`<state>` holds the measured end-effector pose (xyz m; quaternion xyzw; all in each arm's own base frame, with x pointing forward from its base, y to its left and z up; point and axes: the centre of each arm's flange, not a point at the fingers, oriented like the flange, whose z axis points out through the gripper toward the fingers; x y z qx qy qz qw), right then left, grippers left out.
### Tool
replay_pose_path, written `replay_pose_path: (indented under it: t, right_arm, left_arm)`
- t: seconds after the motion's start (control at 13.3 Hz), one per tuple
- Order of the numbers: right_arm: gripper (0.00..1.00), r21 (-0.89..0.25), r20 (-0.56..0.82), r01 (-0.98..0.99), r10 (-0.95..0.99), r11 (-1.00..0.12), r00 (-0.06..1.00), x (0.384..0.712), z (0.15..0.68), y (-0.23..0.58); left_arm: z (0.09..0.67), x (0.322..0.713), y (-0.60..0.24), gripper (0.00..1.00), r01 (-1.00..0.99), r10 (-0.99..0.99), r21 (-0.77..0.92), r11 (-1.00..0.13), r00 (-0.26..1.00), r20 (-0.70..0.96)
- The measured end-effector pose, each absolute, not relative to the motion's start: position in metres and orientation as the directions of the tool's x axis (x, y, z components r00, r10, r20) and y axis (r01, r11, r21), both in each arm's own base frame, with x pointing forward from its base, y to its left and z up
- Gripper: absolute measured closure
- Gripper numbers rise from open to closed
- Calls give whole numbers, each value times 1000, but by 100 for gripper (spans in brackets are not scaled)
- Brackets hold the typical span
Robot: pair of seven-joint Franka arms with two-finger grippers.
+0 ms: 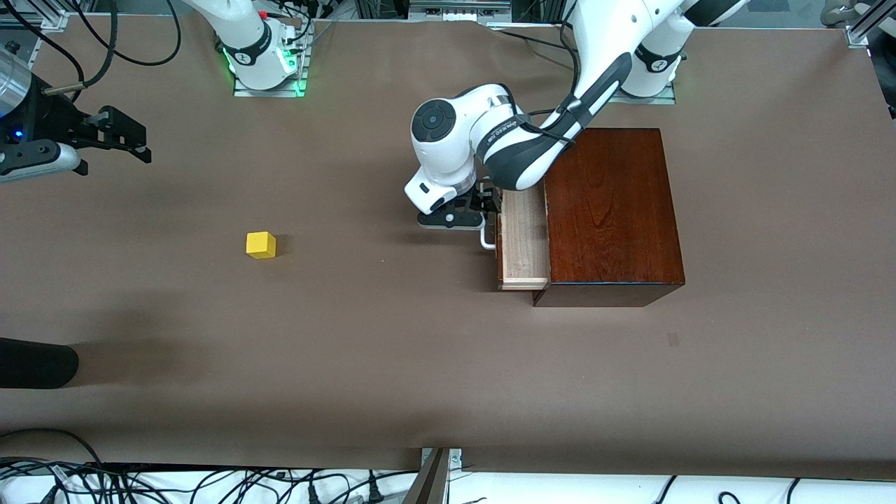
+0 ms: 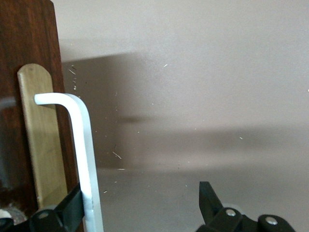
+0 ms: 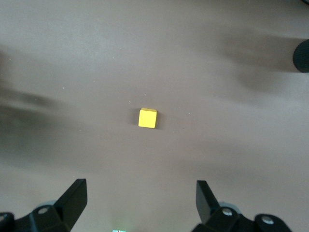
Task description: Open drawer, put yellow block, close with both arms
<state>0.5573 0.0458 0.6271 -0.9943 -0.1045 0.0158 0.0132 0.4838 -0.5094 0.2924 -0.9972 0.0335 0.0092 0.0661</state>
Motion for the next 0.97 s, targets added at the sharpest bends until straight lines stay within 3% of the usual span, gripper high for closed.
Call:
replay_pose_path:
  t: [0.6,0.97]
  right_arm:
    - [0,-26,-25,204,204,-979,979,565,618,45]
    - [0,-19,-200,194,194,-981,960,601,519,50]
  left_arm:
    - [356,504,-497,0,-63,-57,-197,-978,998,-35]
    - [435,534,-437,0,-40,-30,-264,-964,999,-40]
